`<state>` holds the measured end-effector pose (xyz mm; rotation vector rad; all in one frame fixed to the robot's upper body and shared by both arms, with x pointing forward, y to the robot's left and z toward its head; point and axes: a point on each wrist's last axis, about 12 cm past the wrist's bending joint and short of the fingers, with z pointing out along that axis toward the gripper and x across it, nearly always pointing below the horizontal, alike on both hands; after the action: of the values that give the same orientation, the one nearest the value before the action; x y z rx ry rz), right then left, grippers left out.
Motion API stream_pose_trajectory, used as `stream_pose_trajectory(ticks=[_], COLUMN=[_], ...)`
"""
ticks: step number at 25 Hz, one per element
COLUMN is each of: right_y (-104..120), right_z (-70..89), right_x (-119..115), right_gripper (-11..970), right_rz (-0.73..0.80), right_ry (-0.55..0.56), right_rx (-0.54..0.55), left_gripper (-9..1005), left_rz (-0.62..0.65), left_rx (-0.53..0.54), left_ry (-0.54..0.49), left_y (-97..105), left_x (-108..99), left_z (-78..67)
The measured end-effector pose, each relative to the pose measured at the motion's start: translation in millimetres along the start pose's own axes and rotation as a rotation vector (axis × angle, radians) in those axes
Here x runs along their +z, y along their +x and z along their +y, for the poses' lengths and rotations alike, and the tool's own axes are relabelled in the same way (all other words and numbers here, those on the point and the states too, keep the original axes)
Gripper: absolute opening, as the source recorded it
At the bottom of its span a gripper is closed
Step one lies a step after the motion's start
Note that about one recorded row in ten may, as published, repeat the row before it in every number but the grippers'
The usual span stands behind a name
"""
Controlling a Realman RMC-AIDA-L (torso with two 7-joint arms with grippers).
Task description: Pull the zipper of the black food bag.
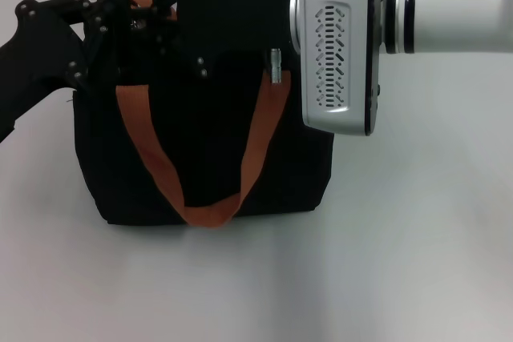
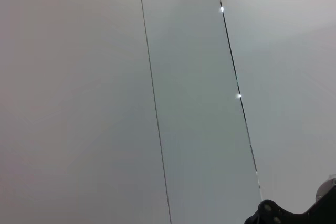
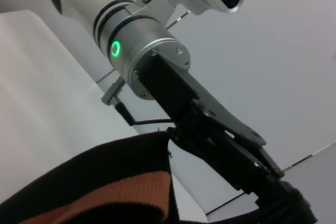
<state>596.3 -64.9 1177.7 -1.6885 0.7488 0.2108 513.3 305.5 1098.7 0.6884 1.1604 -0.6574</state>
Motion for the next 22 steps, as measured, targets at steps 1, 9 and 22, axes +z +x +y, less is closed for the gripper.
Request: stream_pose_trajectory(ticks=[1, 9, 22], right_y=[-0.3, -1.1, -3.7], right_z=[-0.2, 0.5, 1.8], right_x=[-0.3, -2.5, -8.7], right_gripper=[299, 25, 1], right_rz=[-0.004, -0.017, -0.023], right_ry=[0.006, 0.028, 0.039], right_rx=[0.007, 0.035, 0.025], left_gripper=[93, 95, 98], left_rz=[-0.001, -0.002, -0.012], left_rx=[0.0, -0.002, -0.007], left_ry=[-0.001, 0.001, 0.007], left_y=[-0.1, -0.1, -0.9], left_x=[-0.2, -1.4, -2.4], left_z=[0.0, -1.0, -2.6])
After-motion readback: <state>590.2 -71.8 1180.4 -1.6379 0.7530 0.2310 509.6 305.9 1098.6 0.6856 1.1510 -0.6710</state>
